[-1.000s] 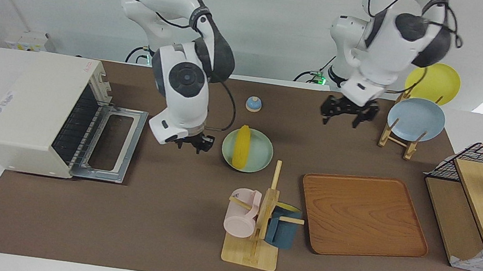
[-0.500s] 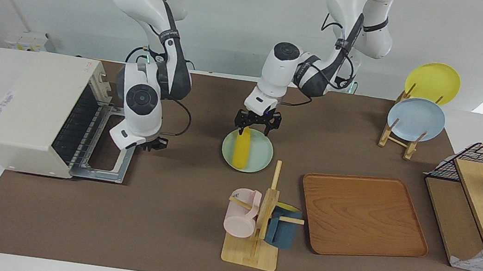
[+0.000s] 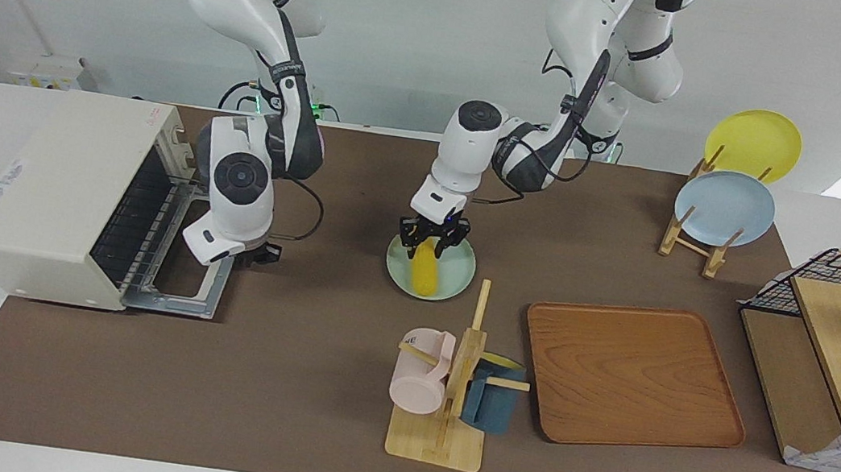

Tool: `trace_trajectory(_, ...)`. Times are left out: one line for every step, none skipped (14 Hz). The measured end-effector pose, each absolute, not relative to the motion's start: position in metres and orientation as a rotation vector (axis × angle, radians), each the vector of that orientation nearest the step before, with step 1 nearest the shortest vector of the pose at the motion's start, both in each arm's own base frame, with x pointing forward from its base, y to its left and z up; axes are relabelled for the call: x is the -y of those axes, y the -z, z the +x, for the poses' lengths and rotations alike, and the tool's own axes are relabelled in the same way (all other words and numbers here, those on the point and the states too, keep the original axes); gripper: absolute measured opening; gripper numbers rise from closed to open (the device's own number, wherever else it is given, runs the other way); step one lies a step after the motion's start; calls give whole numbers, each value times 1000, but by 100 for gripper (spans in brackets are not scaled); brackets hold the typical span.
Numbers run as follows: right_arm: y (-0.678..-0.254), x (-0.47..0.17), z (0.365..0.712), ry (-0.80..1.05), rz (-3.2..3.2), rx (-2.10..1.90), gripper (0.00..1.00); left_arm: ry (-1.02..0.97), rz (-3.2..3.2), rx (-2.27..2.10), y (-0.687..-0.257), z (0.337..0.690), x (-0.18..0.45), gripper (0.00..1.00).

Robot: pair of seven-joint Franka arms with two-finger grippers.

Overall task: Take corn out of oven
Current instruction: 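Grasp the yellow corn cob on the plate with the left gripper, then carry the corn with the left gripper and lay it on the wooden tray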

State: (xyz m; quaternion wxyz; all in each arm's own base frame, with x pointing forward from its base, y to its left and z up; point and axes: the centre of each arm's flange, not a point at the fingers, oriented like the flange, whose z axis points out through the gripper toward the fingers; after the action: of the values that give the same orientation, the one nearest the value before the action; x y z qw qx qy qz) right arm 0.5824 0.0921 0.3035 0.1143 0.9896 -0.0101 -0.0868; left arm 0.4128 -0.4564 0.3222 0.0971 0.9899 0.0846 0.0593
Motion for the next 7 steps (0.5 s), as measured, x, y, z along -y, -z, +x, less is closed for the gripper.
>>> trace_trajectory(-303,-92,582,256,2901,29,13,-173,2936,-264,-323,416,454,56)
trace_trajectory(-302,-92,582,256,2901,28,13,-164,2948,-287,-325,422,447,56)
trace_trajectory(-302,-92,582,257,2900,28,13,-148,2963,-322,-331,432,437,56)
trace_trajectory(-301,-92,581,259,2898,26,13,-130,2980,-350,-339,443,422,56)
trace_trajectory(-300,-92,580,264,2894,22,13,-116,2995,-368,-348,457,403,56)
trace_trajectory(-297,-91,578,266,2892,19,13,-104,3008,-392,-357,476,376,56)
trace_trajectory(-295,-91,577,263,2893,16,13,-96,3018,-414,-365,497,345,56)
